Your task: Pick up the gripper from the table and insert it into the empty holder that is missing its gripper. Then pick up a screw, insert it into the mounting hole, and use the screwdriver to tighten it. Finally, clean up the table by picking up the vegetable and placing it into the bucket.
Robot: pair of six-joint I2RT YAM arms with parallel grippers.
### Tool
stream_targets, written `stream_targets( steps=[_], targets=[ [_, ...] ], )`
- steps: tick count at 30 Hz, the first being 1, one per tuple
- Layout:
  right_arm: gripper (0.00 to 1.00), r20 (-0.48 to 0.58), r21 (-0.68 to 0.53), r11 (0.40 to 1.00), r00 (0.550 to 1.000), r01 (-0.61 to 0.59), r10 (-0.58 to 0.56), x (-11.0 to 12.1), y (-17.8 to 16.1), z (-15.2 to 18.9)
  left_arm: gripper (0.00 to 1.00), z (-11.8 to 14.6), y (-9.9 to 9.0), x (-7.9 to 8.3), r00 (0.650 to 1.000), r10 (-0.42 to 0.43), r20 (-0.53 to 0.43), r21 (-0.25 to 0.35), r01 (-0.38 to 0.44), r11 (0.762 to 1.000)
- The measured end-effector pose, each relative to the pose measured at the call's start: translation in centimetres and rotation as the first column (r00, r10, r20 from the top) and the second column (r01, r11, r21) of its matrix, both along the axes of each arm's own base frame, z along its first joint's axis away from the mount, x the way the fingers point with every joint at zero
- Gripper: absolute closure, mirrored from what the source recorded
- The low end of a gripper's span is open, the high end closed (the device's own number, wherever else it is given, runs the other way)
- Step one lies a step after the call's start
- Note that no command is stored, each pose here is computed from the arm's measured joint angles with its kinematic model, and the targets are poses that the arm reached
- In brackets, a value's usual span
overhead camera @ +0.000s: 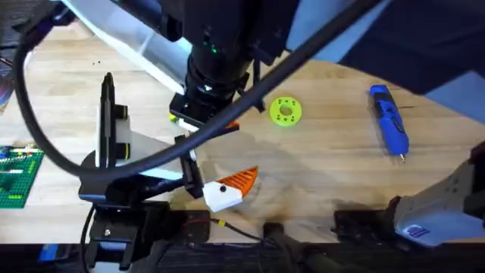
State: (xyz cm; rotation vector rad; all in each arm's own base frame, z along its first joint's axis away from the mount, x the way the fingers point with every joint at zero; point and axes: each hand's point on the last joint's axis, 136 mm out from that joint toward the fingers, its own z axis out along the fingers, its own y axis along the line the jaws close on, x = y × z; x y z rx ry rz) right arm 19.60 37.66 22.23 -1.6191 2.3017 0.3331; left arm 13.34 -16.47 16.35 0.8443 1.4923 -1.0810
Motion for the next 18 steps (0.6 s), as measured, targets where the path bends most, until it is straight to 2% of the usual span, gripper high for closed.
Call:
stream_targets(
  steps=[18],
  targets=[
    [0.995,0.018,-0.033,0.999,1.000,0.000,0.001,0.15,-0.37,-0.32,0.008,0.05,-0.02,-0.06,1.000,-0.004,0.002,-0.001,0.004,1.000]
  ],
)
